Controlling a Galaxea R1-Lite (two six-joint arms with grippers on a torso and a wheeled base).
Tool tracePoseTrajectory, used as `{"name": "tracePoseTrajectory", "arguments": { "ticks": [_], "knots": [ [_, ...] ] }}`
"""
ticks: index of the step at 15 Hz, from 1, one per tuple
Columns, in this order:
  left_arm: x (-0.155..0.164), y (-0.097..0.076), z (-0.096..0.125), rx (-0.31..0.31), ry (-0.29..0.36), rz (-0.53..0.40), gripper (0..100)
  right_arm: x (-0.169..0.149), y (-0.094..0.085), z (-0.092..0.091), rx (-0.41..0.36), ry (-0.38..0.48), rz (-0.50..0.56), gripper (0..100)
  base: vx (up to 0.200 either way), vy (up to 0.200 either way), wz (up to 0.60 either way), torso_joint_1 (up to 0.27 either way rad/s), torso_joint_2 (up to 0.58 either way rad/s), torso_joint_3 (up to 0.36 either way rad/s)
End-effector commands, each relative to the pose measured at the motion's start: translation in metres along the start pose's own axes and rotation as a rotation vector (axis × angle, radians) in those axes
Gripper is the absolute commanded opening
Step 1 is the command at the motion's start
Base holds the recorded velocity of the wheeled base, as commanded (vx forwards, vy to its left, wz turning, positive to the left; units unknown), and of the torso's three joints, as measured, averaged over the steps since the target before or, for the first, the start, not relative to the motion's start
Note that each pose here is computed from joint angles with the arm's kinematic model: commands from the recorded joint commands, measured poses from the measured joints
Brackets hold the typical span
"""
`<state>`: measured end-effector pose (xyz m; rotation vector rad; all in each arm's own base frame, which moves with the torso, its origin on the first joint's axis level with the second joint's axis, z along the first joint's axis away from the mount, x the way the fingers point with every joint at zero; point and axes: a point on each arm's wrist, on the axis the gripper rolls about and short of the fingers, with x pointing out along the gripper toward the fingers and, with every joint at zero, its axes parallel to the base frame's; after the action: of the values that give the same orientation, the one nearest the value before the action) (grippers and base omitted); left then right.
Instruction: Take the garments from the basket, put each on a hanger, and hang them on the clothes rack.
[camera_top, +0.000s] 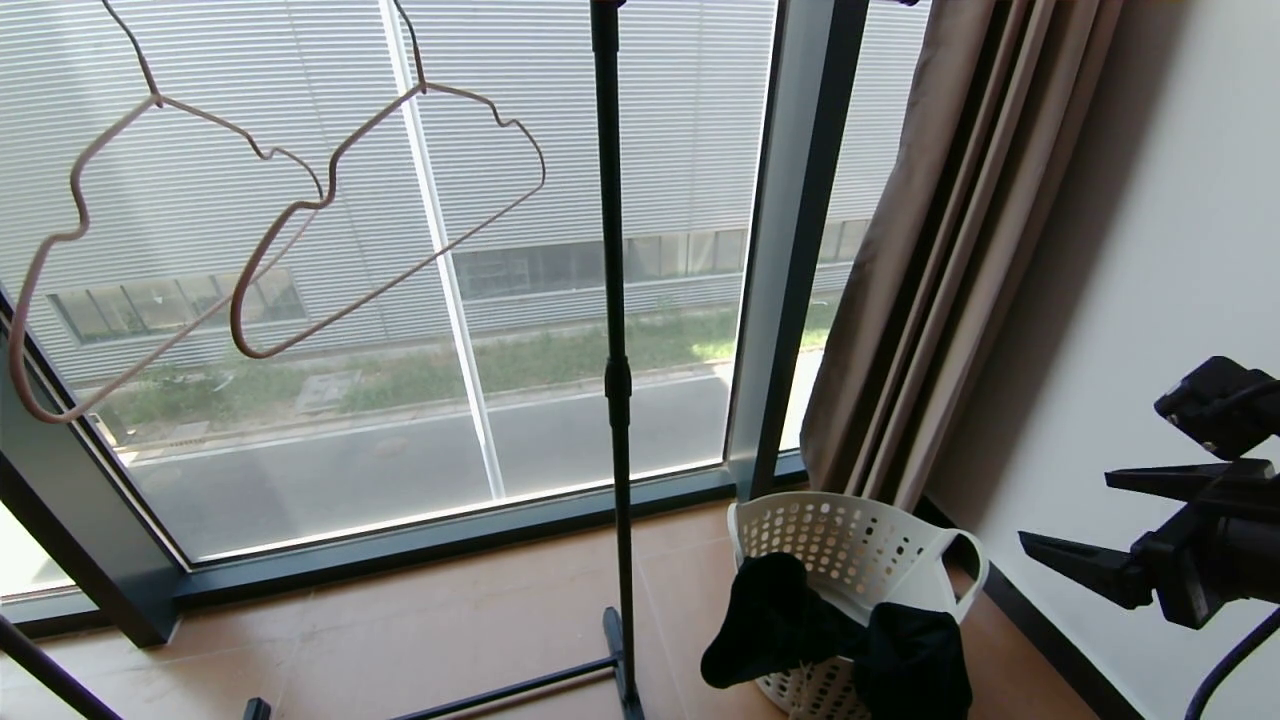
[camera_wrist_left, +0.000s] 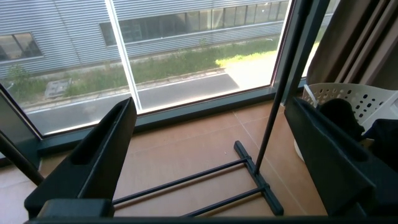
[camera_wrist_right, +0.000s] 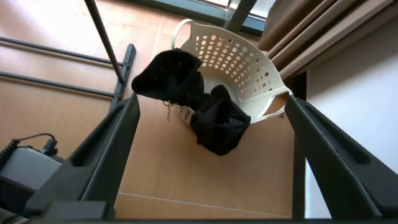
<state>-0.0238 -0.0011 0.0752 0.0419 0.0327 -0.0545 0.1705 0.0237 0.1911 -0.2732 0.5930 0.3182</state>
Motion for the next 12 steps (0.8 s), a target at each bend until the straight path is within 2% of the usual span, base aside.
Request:
{"name": "tracePoseTrajectory", "arguments": {
  "ticks": [1,4,7,12],
  "knots": [
    [0.0,0.0,0.0,0.0,0.003,0.0,100,0.03,-0.001,0.005,-0.06,0.079,0.039,100,0.0,0.0,0.0,0.0,0.0,0.0],
    [0.0,0.0,0.0,0.0,0.005,0.0,100,0.063,-0.002,0.017,-0.107,0.077,0.04,100,0.0,0.0,0.0,0.005,0.0,-0.078],
    [0.0,0.0,0.0,0.0,0.003,0.0,100,0.101,-0.001,0.018,-0.138,0.077,-0.014,100,0.0,0.0,0.0,0.004,0.01,-0.177],
    [0.0,0.0,0.0,0.0,0.001,0.0,100,0.152,-0.003,0.027,-0.161,0.128,-0.045,100,0.0,0.0,0.0,0.005,0.0,-0.192]
  ]
}}
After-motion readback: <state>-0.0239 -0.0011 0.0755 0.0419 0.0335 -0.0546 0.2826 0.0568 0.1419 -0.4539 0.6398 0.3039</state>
